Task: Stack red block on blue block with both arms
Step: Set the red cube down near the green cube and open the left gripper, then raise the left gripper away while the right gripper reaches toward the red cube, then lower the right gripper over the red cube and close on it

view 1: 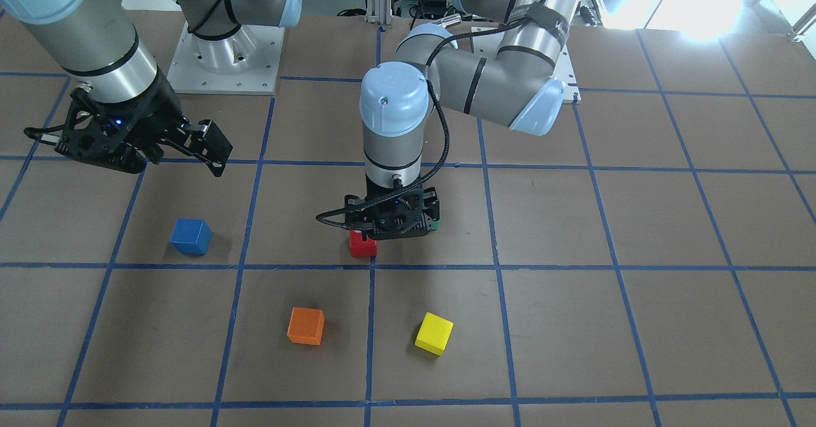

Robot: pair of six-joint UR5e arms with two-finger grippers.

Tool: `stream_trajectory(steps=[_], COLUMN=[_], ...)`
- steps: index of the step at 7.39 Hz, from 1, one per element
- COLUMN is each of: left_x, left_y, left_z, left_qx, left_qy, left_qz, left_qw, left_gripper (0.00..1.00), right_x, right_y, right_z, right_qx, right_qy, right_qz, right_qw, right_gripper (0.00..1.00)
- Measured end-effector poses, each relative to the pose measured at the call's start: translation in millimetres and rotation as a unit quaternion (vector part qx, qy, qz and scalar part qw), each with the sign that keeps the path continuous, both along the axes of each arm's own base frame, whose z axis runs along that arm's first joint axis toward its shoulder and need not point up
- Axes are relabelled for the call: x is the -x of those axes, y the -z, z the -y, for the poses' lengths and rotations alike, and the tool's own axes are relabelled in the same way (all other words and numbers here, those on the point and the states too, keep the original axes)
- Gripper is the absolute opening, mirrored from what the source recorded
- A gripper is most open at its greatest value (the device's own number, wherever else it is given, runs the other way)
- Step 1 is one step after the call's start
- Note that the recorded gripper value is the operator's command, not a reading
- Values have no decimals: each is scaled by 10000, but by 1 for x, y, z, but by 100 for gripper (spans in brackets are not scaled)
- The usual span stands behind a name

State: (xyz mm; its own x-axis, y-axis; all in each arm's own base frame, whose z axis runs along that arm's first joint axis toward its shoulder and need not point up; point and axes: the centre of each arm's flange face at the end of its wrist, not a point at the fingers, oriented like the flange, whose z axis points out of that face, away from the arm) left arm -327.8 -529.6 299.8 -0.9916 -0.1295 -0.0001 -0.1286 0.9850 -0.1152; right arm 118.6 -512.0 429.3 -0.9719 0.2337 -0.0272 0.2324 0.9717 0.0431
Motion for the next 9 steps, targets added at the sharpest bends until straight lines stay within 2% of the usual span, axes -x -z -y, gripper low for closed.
stream_trajectory(steps=[2,5,6,9], left_x=[-65,-150,-164,-177], left_y=[-60,-143,-156,-149], left_z=[10,3,-7,-36], left_qx=[-34,-487,-630,-996], left_qy=[12,253,287,444], left_qz=[56,134,134,-100], left_qw=[10000,9984,9975,9940], left_gripper=[100,100,98,98], right_x=[-43,-153,-183,-213], right_y=[21,80,101,152], right_z=[-2,8,9,15], right_qx=[-83,240,327,238], right_qy=[23,209,272,334], right_qz=[-16,13,34,-40], right_qw=[10000,9995,9991,9992], right_gripper=[100,100,100,100])
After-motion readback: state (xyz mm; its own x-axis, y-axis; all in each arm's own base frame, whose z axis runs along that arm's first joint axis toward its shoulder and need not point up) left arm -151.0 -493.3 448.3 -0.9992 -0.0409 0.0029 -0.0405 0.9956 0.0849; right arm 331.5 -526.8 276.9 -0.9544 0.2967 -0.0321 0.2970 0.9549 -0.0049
